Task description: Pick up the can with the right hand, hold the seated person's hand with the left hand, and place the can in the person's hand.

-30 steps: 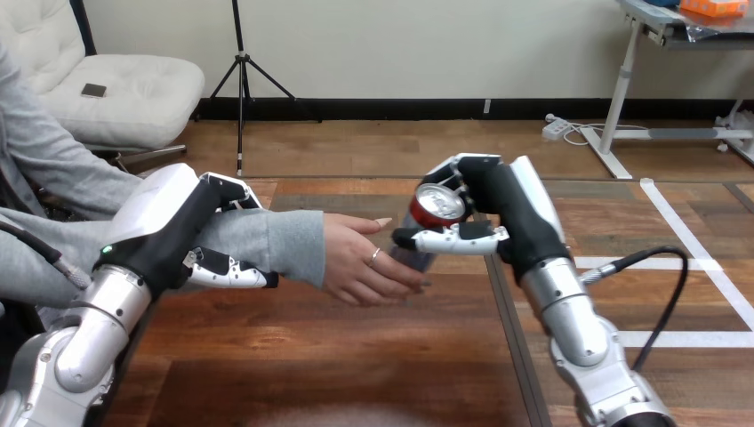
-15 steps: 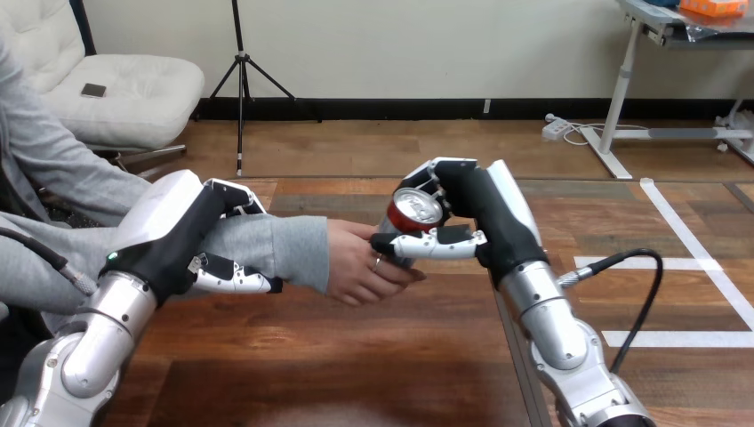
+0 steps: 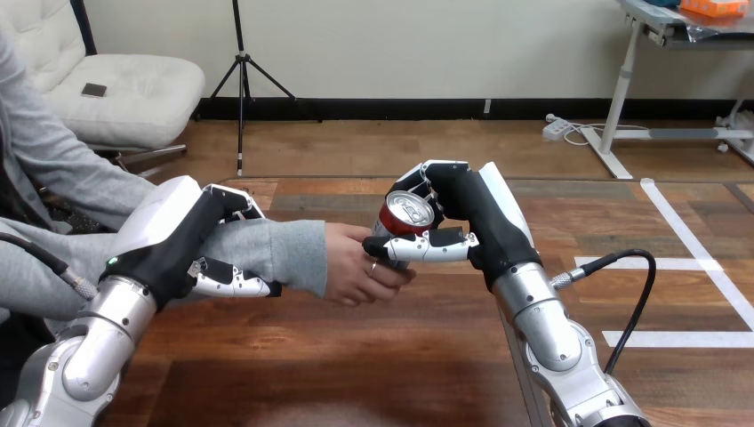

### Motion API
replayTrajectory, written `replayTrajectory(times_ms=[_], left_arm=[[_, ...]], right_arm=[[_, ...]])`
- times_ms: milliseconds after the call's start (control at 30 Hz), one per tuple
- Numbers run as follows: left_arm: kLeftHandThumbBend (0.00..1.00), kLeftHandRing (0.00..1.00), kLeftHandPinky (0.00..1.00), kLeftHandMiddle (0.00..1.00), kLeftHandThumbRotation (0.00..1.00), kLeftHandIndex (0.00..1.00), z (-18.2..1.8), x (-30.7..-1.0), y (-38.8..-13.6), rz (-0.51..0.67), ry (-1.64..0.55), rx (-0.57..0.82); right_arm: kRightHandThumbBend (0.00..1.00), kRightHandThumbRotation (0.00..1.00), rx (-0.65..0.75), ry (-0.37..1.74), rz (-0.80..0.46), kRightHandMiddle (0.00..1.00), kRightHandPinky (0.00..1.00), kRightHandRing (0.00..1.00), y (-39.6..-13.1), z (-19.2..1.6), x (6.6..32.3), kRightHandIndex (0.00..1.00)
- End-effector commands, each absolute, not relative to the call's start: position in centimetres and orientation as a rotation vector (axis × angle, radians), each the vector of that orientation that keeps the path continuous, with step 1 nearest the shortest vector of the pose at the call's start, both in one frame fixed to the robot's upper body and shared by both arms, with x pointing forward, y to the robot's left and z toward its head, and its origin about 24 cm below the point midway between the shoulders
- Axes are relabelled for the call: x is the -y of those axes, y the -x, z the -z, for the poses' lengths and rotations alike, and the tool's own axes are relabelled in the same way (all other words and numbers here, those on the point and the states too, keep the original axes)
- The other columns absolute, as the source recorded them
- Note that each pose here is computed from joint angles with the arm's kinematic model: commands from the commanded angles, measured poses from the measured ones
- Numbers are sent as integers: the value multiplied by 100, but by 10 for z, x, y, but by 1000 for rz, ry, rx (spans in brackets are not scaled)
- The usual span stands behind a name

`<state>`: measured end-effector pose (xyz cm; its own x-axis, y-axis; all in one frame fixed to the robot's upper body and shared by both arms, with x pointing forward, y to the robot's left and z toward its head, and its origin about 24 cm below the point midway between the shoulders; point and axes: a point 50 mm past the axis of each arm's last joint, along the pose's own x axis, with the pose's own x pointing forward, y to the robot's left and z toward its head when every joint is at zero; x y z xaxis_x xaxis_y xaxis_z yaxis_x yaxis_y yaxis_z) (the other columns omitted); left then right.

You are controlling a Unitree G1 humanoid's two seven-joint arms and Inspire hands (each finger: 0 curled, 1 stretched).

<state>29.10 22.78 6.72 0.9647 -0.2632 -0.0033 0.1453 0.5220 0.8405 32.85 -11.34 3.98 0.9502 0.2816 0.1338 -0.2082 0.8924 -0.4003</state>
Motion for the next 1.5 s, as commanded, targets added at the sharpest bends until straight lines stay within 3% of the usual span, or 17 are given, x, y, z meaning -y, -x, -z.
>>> replayTrajectory(times_ms=[0, 533, 1033, 1333, 1367, 1467], left_arm=[[62, 32, 27, 38, 0, 46, -88, -206, -301, 227, -887, 265], [61, 31, 27, 38, 0, 46, -88, -206, -300, 221, -888, 259], [63, 34, 29, 40, 0, 47, -88, -206, -299, 207, -861, 242], [70, 42, 35, 49, 0, 55, -86, -206, -296, 193, -837, 244], [70, 46, 39, 53, 3, 58, -86, -206, -296, 195, -835, 245], [71, 51, 43, 58, 7, 61, -86, -207, -296, 203, -859, 244]], right_arm=[[78, 0, 370, 367, -274, 41, 29, 32, -346, -87, 92, 43], [77, 0, 355, 358, -286, 40, 30, 33, -345, -84, 90, 43], [83, 1, 308, 336, -280, 44, 34, 40, -345, -82, 93, 47], [88, 23, 284, 301, -289, 51, 41, 47, -344, -81, 96, 54], [90, 30, 283, 301, -290, 52, 42, 48, -344, -81, 96, 56], [92, 38, 280, 299, -294, 54, 43, 50, -343, -81, 98, 58]])
